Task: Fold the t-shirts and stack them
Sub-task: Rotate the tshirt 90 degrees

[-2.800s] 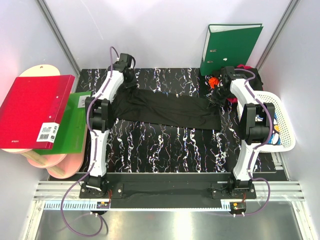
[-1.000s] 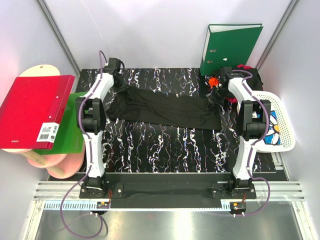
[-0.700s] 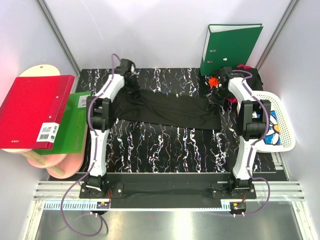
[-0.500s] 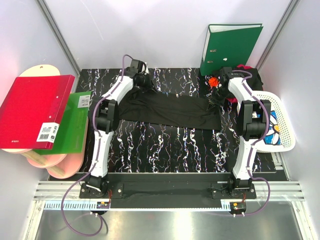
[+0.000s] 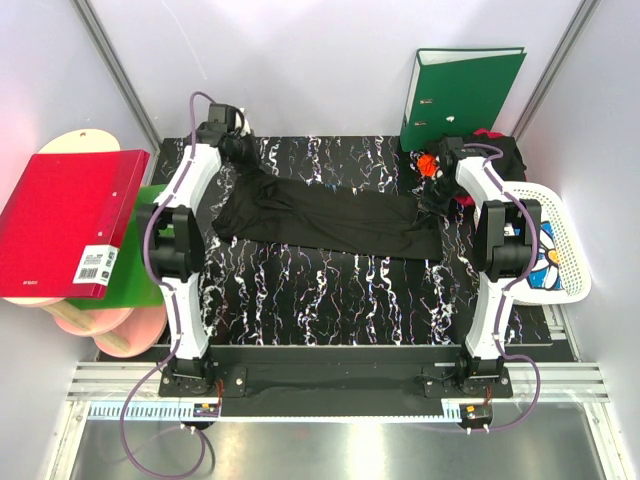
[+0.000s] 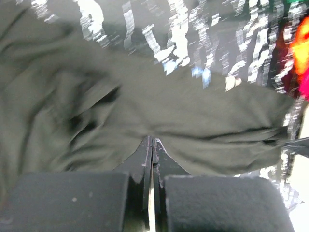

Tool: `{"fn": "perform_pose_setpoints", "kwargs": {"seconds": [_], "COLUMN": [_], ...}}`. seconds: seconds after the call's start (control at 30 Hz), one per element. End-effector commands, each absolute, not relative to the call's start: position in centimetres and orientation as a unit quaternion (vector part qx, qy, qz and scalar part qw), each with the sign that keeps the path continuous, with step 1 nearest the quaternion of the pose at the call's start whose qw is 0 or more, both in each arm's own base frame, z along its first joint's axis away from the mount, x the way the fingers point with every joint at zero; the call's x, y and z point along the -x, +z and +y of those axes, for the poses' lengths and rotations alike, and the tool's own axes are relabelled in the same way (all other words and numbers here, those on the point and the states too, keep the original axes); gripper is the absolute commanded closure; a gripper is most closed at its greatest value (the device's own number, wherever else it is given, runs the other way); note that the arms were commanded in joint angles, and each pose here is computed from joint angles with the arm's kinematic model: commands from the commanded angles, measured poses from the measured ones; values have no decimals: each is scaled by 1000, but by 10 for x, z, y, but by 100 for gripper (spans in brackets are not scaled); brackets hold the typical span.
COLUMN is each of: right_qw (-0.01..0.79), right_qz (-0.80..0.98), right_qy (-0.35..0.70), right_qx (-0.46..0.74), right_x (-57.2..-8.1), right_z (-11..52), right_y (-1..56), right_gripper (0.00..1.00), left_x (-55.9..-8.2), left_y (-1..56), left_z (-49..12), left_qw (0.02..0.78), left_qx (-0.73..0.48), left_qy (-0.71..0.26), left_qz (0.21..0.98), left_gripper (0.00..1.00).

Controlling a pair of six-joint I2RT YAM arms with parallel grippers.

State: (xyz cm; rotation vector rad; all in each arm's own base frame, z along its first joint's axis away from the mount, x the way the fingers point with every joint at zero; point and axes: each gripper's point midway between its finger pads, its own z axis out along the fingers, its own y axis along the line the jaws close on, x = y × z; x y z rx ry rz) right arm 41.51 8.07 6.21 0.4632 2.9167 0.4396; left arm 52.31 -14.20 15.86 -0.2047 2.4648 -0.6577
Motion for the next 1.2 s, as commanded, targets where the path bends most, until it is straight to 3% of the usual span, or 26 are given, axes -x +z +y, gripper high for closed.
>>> {"fn": "perform_pose_setpoints", "kwargs": {"seconds": [0.0, 0.2, 0.53, 0.97, 1.17], "right_qw": [104, 107, 106, 97, 94], "right_qz": [972, 972, 972, 972, 971], "right_qy": [158, 159, 153, 154, 152], "right_qx": [-138, -139, -143, -149, -157], "right_x": [-421, -424, -421, -420, -420], "right_z": [86, 86, 84, 84, 84], "right_y": [83, 84, 82, 79, 78], "right_gripper": [94, 94, 94, 94, 94], "left_x": [-482, -460, -473, -534, -537], "left_y": [121, 83, 45, 47, 66], "left_z": [-130, -134, -131, -149, -156], "left_qw": [227, 170, 145, 176, 192], "left_qx": [64, 73, 82, 114, 100], "left_qy": [-202, -209, -190, -235, -253], "left_qz": [950, 960, 968, 949, 943], "left_gripper": [100, 100, 100, 100, 100]}}
